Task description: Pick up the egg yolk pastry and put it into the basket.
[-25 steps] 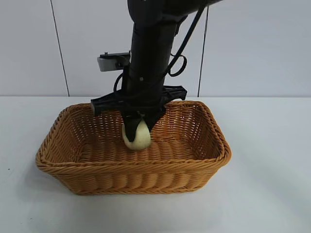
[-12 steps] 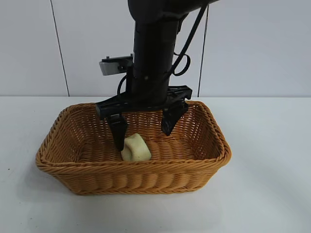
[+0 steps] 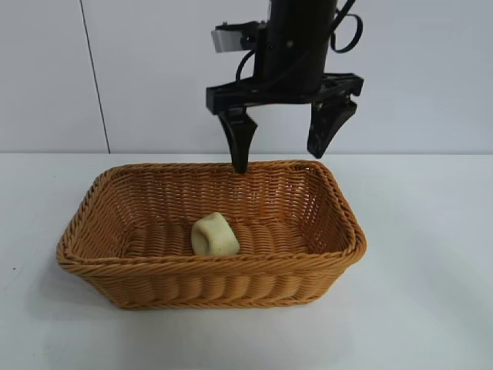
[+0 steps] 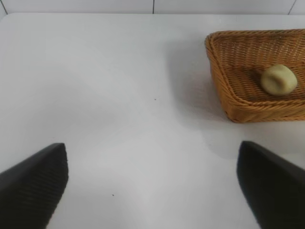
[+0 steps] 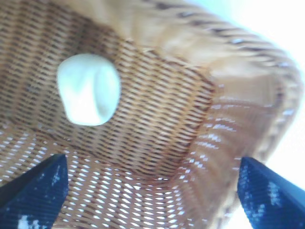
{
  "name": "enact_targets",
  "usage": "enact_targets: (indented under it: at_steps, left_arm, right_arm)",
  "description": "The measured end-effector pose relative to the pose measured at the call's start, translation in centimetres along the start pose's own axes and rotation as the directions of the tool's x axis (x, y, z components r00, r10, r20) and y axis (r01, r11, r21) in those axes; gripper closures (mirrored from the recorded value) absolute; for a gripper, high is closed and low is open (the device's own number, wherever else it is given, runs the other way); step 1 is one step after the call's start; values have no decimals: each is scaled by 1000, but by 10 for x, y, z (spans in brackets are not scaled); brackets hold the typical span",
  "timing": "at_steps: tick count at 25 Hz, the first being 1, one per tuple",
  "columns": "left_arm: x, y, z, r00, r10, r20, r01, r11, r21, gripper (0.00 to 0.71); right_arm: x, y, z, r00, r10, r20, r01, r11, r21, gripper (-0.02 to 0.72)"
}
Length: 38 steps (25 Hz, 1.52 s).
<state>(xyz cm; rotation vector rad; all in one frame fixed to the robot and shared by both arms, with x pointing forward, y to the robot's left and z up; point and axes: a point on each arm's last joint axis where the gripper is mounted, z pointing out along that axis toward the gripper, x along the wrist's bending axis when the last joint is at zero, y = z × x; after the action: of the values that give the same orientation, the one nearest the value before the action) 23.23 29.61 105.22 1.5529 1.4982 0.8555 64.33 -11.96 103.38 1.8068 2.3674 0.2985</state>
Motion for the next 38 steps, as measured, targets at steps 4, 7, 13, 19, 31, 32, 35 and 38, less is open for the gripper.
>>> enact_targets:
  at_steps: [4, 7, 13, 19, 31, 32, 35, 38]
  left_arm:
    - [0, 0, 0, 1000, 0, 0, 0, 1000, 0, 18]
    - [0, 0, 0, 1000, 0, 0, 0, 1000, 1, 18]
    - [0, 0, 0, 1000, 0, 0, 0, 1000, 1, 18]
    - [0, 0, 0, 1000, 0, 0, 0, 1000, 1, 18]
    - [0, 0, 0, 1000, 0, 0, 0, 1000, 1, 18]
    - [0, 0, 0, 1000, 0, 0, 0, 1000, 1, 18]
    - [0, 0, 0, 1000, 0, 0, 0, 1000, 1, 18]
    - [0, 0, 0, 1000, 0, 0, 0, 1000, 1, 18]
  right_arm:
    - [-36, 4, 1, 997, 76, 25, -76, 997, 1, 9]
    - [-69, 5, 1, 988, 143, 51, -143, 990, -3, 9]
    - [-131, 0, 0, 958, 269, 96, -269, 963, -12, 9]
    - [-149, -14, 5, 949, 293, 114, -298, 954, 28, 9]
    - [-133, -100, -4, 960, 247, 129, -270, 940, 208, 9]
    - [-131, -108, -11, 961, 244, 128, -267, 942, 205, 9]
    - [-125, -138, -24, 962, 240, 127, -263, 940, 217, 9]
    - [-119, -170, -37, 963, 239, 126, -262, 940, 220, 9]
